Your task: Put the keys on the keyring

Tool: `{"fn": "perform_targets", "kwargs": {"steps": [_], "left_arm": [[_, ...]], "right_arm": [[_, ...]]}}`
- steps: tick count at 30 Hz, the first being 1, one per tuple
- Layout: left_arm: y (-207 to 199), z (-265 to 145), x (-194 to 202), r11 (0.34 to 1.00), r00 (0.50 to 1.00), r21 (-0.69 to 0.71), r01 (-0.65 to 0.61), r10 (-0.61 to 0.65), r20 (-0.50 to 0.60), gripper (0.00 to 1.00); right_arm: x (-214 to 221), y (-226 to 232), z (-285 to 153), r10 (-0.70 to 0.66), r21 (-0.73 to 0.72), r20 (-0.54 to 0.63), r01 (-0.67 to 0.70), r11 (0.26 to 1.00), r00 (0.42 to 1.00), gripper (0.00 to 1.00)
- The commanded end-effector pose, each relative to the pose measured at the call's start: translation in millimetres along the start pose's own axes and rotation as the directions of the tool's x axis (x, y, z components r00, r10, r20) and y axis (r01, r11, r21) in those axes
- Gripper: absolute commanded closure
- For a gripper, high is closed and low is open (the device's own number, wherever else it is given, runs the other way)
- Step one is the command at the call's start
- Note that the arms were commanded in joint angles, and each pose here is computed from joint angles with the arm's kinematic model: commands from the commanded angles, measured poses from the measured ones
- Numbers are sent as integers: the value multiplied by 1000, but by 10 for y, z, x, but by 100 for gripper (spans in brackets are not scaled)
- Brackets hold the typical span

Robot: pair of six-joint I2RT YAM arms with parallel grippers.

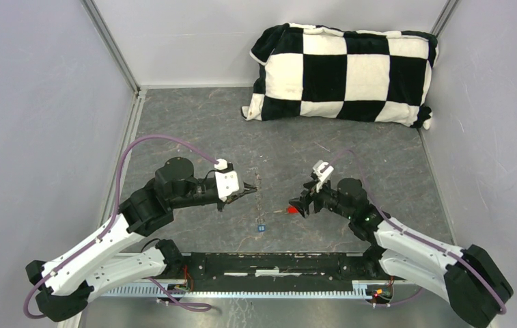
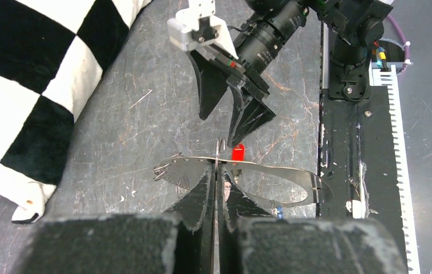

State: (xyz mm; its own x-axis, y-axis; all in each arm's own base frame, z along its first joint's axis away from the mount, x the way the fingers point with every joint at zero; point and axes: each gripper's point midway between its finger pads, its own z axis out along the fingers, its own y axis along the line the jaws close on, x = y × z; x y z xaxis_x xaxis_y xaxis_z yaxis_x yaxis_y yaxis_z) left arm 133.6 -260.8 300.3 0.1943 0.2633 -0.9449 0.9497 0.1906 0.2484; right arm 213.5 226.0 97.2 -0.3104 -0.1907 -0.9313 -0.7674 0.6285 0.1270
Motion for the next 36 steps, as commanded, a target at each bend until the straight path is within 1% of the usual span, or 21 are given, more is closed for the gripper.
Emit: {"fn": "perform_targets", "kwargs": {"steps": [1,2,3,4,5,6,7,8,10,11,13,14,15,16,18,20,23,26,28,32,36], "left_arm": [[118,-57,-352,999,995,-44,9,-5,95,98],[116,-53,-346,999,995,-43,8,-4,95,98],[117,-49,-342,999,996,-43,9,-5,94,98],[116,-52,-343,999,996,-43,9,-5,93,98],[115,-54,-345,999,996,-43,8,-4,93,98],[120,-54,-342,999,996,-45,9,-5,90,98],[123,-56,-346,999,996,-46,9,-5,89,98],[126,-58,-349,999,996,-47,9,-5,89,98],[125,-63,-362,999,996,-47,10,-5,94,98],[124,-68,-371,999,995,-48,9,-4,97,98],[122,-72,-370,999,995,-48,11,-7,98,98],[127,-74,-371,999,995,-51,13,-8,97,98],[130,-78,-375,998,995,-53,13,-8,98,98],[129,-79,-374,999,995,-53,14,-9,97,98],[130,-87,-377,998,995,-55,13,-8,97,98],[135,-86,-375,998,995,-57,12,-6,97,98],[126,-79,-365,998,995,-54,15,-10,99,98],[119,-77,-350,999,996,-50,15,-10,94,98],[117,-79,-346,999,996,-50,17,-13,92,98],[115,-72,-342,999,996,-48,22,-17,93,98],[111,-73,-350,999,995,-46,23,-18,96,98]], "right_arm": [[-237,-68,-43,93,55,153,-102,993,984,21],[-195,-30,-9,84,30,124,-88,996,989,32],[-174,-48,33,102,38,94,-106,994,990,52],[-153,-49,67,97,38,53,-99,994,994,63],[-193,-39,103,77,26,24,-77,997,997,63],[-258,7,119,57,-4,15,-57,998,998,46],[-380,40,112,39,-23,31,-38,999,999,3],[-487,45,87,45,-20,60,-44,999,997,2],[-641,-21,24,154,42,109,-159,986,982,2],[-536,-93,16,218,99,70,-224,969,973,2],[-383,-53,100,230,75,10,-231,970,973,2],[-334,-27,142,224,62,-39,-222,973,974,11],[-262,-22,187,221,63,-100,-215,975,970,24],[-208,-21,211,226,73,-136,-218,973,964,28],[-106,-98,214,265,168,-177,-236,957,948,32],[2,-154,167,256,289,-198,-194,938,946,35],[98,-29,144,210,348,-173,-140,927,962,33],[165,103,196,206,355,-158,-139,924,966,38],[219,178,246,187,349,-176,-116,930,966,41],[382,183,287,170,416,-248,-53,908,954,52],[402,260,342,149,418,-248,-32,908,957,58]]}}
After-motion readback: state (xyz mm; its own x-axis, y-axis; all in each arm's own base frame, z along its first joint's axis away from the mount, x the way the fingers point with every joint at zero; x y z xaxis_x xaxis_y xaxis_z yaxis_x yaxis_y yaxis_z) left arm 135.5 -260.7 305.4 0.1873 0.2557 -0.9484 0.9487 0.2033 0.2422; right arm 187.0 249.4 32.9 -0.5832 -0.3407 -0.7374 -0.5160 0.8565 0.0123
